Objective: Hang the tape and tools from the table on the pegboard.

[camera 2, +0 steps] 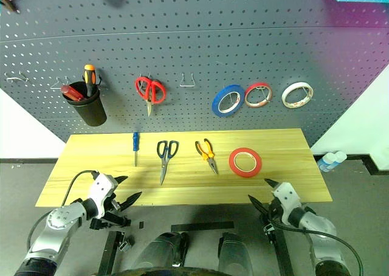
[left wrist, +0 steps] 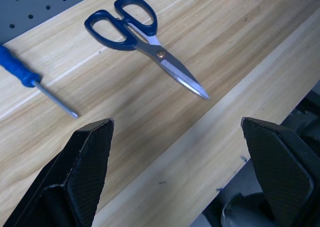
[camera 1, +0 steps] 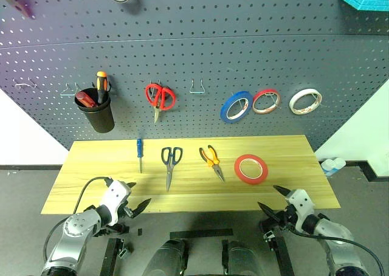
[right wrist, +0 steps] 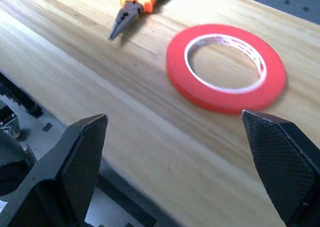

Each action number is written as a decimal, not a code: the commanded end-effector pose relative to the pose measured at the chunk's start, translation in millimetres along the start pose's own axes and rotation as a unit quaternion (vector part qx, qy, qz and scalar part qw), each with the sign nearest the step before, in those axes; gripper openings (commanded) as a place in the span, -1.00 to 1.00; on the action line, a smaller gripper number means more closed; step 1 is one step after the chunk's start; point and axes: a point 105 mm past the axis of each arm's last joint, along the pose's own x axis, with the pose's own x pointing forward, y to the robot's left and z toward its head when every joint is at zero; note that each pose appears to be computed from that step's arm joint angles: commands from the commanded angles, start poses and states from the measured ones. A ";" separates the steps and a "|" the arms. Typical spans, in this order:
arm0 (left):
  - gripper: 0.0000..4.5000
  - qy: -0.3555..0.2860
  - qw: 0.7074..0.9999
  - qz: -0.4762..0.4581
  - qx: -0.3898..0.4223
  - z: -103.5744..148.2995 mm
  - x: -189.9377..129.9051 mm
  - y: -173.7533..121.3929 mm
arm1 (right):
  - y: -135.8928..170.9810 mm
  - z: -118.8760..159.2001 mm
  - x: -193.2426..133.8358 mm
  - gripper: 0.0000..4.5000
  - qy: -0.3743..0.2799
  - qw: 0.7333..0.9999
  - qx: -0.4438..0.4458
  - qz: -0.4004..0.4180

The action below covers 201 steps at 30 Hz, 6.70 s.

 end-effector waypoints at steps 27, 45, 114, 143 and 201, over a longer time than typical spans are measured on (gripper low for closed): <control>0.89 -0.046 0.995 -0.089 0.014 35.3 19.6 -46.3 | -10.3 54.9 71.5 1.00 0.149 0.969 -0.131 0.144; 0.89 -0.050 0.989 -0.137 0.025 46.0 21.0 -68.2 | -28.7 22.6 76.7 1.00 0.222 0.959 -0.124 0.128; 0.91 -0.263 0.950 -0.146 0.082 162.7 44.7 -54.4 | -14.9 187.1 1.9 -0.68 -0.154 0.906 -0.335 -0.206; 0.91 -0.326 0.933 -0.142 0.047 196.7 56.5 -62.6 | -84.1 188.2 50.7 -0.68 -0.170 0.922 -0.312 -0.151; 0.91 -0.067 0.997 -0.024 0.020 72.3 29.8 25.7 | 57.8 149.5 126.5 0.94 0.009 0.998 0.038 0.046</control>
